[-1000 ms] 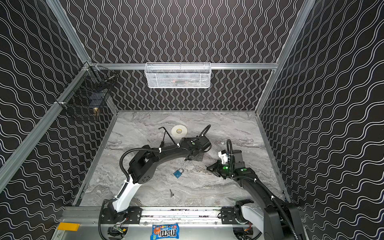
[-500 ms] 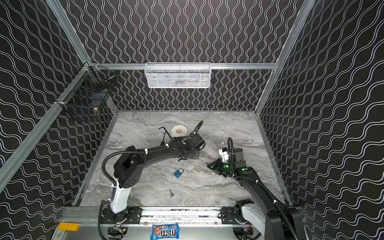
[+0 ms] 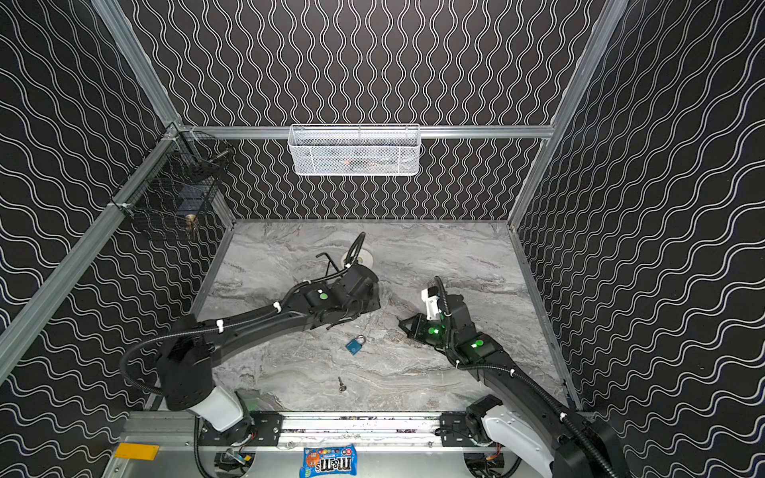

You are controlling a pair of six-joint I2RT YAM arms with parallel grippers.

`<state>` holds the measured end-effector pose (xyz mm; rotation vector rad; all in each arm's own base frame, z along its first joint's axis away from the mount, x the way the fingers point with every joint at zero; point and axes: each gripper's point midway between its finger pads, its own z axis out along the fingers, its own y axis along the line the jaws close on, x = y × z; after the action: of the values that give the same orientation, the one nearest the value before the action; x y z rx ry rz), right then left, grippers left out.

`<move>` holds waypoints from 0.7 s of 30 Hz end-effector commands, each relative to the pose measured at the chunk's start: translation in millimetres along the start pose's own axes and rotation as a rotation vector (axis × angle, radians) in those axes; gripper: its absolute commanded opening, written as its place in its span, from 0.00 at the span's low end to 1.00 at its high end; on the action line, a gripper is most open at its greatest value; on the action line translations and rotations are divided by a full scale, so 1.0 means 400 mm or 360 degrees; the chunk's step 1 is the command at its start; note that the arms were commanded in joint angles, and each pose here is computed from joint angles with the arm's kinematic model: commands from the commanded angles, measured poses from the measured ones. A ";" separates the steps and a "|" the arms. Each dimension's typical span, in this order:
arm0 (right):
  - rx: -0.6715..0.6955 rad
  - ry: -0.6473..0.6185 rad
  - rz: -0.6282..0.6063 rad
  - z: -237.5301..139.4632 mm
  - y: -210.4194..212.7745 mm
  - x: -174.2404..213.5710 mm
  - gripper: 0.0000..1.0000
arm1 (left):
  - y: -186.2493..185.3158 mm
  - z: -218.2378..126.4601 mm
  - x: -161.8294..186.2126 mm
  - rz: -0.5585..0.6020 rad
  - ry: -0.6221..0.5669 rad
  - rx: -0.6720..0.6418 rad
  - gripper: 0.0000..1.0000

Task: Unlock with the key
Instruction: 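Lift the padlock with the left gripper toward the key in the right gripper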

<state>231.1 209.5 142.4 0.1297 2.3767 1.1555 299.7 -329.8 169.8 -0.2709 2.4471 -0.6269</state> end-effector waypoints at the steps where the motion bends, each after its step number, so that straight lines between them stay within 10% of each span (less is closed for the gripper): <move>1: -0.0027 -0.0237 -0.0002 0.013 0.053 -0.057 0.00 | -0.018 -0.031 -0.024 -0.0268 -0.0069 0.0113 0.06; 21: -0.0111 -0.0557 -0.0048 0.067 0.208 -0.024 0.00 | -0.008 -0.122 -0.056 -0.0646 -0.0196 0.0273 0.00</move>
<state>229.8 278.2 176.3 0.1717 2.1177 1.0799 283.9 -309.5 206.3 -0.6531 2.2871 -0.9198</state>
